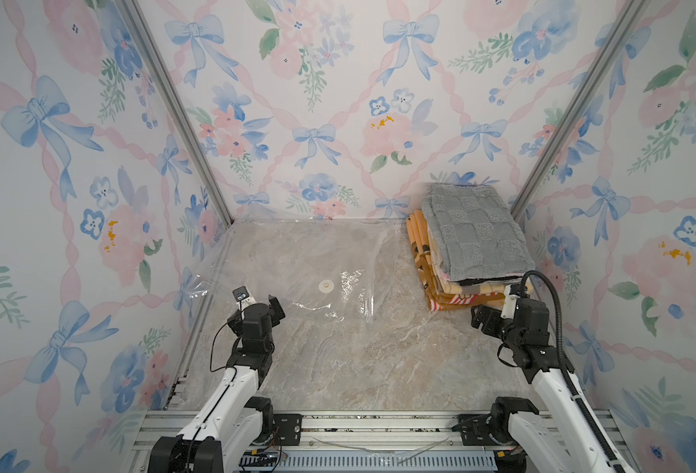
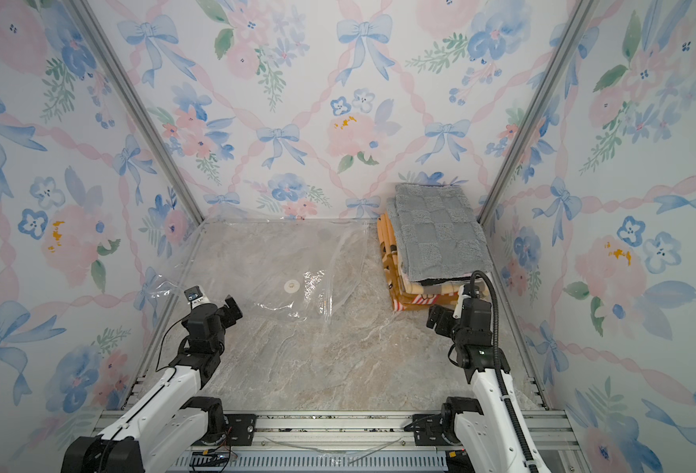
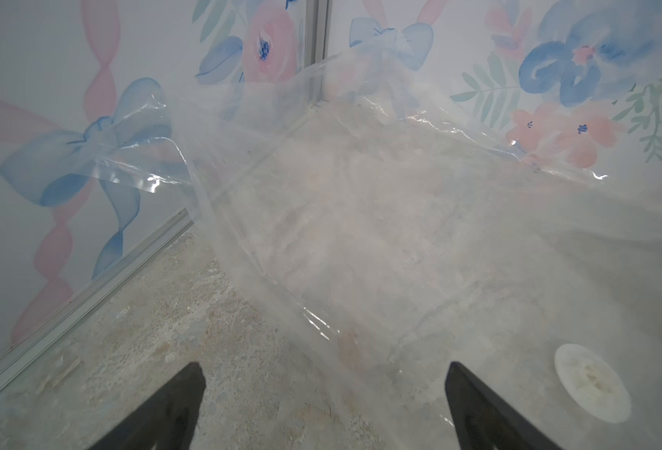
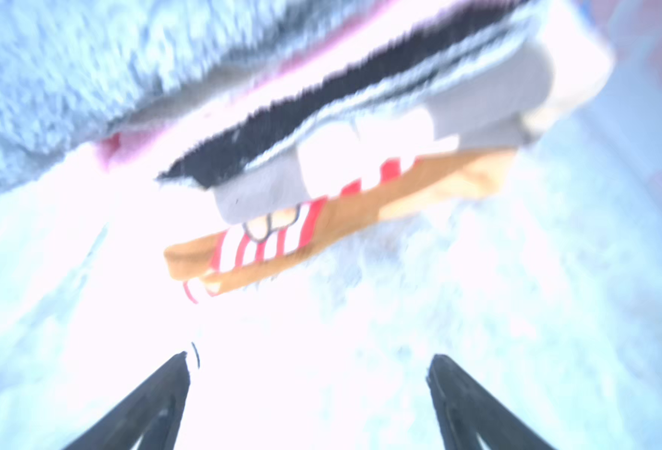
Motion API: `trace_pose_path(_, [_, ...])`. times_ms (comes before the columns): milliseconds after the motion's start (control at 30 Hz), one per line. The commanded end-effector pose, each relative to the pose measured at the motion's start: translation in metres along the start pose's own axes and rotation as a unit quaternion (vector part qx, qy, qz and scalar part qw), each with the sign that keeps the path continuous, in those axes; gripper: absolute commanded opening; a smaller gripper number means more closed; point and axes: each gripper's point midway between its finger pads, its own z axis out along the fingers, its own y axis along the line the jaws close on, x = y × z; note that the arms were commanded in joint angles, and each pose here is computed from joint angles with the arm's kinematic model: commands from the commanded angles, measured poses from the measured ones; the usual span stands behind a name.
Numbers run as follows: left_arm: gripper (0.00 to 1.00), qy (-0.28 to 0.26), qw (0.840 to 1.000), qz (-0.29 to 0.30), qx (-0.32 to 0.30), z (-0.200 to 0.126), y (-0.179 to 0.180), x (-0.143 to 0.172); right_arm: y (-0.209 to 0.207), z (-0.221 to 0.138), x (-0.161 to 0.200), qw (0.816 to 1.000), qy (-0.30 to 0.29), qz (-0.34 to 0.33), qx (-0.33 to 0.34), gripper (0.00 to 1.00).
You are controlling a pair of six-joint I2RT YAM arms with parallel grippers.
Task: Take the blanket out of the vacuum bag
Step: Reset both arms
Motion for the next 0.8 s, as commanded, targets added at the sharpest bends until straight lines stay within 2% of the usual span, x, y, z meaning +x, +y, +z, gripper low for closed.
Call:
trace_pose_path(0, [0.98,-0.044,0.998,0.042,0.035,0.01,-0.019,-0.014,-0.001,0.004,-0.03,0.988,-0.123,-0.09,0.022,0.96])
trace_pose_path(67, [0.98,-0.053,0.994,0.076,0.048,0.015,-0.03,-0.012,-0.005,0.007,-0.024,0.983,-0.146,-0.11,0.034,0.96])
trace_pose_path(200, [0.98,-0.091,0.982,0.115,0.116,0.017,-0.053,-0.009,-0.006,0.021,-0.01,0.985,-0.133,-0.111,0.019,0.96])
trace_pose_path(267, [0.98,-0.105,0.972,0.13,0.163,0.016,-0.071,-0.012,-0.002,0.027,-0.012,0.985,-0.127,-0.117,0.011,0.96])
trace_pose_path(433, [0.98,-0.111,0.955,0.166,0.219,0.022,-0.09,0.014,0.006,0.041,-0.026,0.982,-0.152,-0.113,-0.016,0.96])
trace_pose_path(467, [0.98,-0.127,0.952,0.165,0.223,0.023,-0.093,0.01,0.008,0.045,-0.028,0.982,-0.151,-0.116,-0.021,0.96])
trace_pose_path(533, [0.98,-0.106,0.962,0.153,0.202,0.03,-0.086,0.01,0.012,0.05,-0.031,0.98,-0.154,-0.123,-0.027,0.96])
trace_pose_path(667, [0.98,-0.087,0.973,0.14,0.164,0.046,-0.079,0.008,0.009,0.048,-0.038,0.972,-0.199,-0.126,-0.009,0.96])
trace_pose_path(767, [0.98,-0.082,0.973,0.14,0.162,0.048,-0.077,0.008,0.008,0.051,-0.042,0.97,-0.205,-0.131,-0.006,0.96])
